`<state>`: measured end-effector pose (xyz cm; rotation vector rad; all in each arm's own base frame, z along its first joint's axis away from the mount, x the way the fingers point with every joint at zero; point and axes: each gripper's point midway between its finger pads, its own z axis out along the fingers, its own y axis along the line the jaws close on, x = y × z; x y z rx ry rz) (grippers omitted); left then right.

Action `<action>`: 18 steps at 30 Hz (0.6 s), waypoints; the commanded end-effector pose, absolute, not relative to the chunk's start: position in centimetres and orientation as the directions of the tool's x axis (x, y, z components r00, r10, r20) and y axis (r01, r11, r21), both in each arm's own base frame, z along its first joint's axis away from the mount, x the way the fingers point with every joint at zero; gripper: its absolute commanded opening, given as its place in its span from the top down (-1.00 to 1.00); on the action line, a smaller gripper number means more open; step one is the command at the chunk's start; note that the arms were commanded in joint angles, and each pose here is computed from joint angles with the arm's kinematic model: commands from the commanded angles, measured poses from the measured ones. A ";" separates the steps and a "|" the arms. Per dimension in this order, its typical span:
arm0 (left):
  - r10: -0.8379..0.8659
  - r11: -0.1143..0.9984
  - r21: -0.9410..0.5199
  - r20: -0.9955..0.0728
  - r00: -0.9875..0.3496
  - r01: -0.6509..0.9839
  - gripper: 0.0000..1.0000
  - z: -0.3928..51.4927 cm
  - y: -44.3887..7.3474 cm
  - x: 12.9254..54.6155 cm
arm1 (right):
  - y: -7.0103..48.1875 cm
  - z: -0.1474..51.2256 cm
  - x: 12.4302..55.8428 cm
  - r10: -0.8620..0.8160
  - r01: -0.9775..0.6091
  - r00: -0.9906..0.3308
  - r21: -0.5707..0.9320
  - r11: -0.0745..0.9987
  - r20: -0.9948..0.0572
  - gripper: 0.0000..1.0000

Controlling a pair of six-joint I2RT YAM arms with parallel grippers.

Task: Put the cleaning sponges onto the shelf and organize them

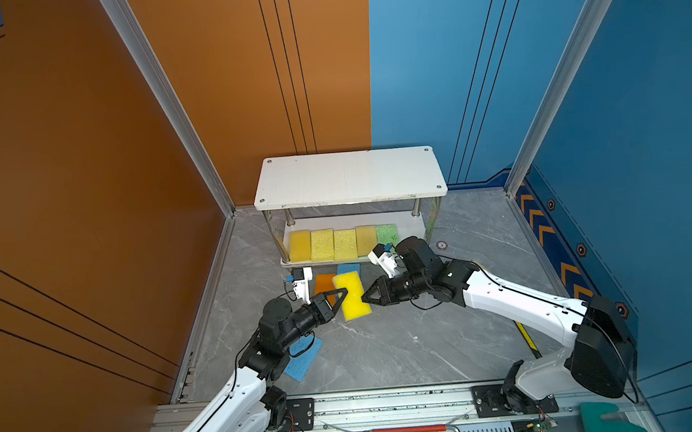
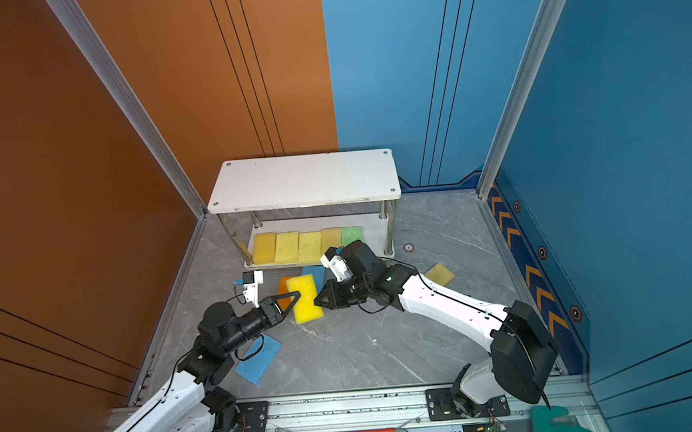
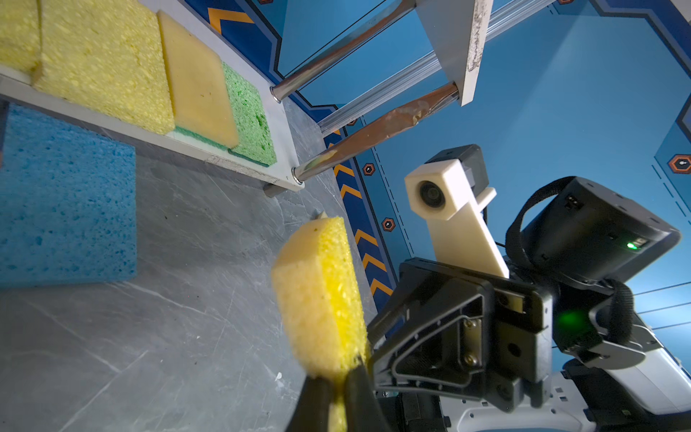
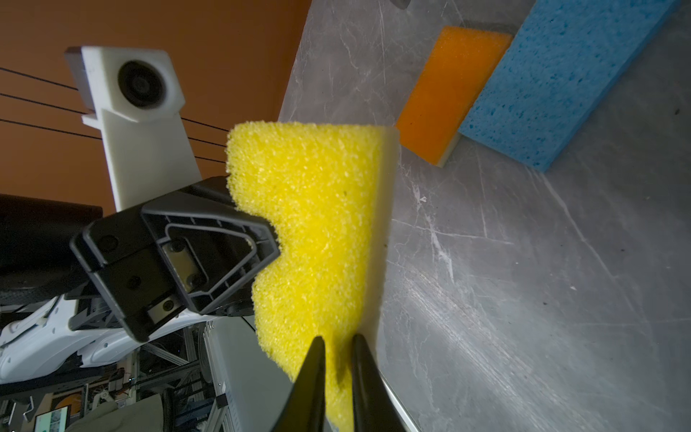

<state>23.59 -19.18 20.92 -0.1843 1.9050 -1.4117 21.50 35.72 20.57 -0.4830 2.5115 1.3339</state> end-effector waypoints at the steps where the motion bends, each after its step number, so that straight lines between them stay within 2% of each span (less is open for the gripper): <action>1: -0.529 0.331 -0.886 -0.460 -0.713 0.326 0.88 21.8 -18.8 23.6 | 36.3 22.3 21.1 -0.163 -0.412 -0.910 0.787 0.459 -0.381 0.52; 3: -0.540 0.315 -0.892 -0.450 -0.711 0.325 0.88 22.1 -18.4 23.8 | 36.4 22.4 20.9 -0.162 -0.401 -0.916 0.807 0.434 -0.368 0.40; 7: -0.558 0.289 -0.899 -0.438 -0.705 0.329 0.88 23.0 -17.7 24.1 | 36.7 22.7 20.3 -0.160 -0.387 -0.922 0.833 0.395 -0.353 0.32; 12: -0.571 0.272 -0.906 -0.424 -0.703 0.325 0.88 23.3 -17.3 24.2 | 36.6 22.1 20.1 -0.164 -0.383 -0.924 0.829 0.407 -0.347 0.31; 18: -0.575 0.264 -0.908 -0.420 -0.702 0.326 0.88 23.6 -17.1 24.1 | 36.5 21.8 20.6 -0.150 -0.385 -0.922 0.815 0.433 -0.356 0.19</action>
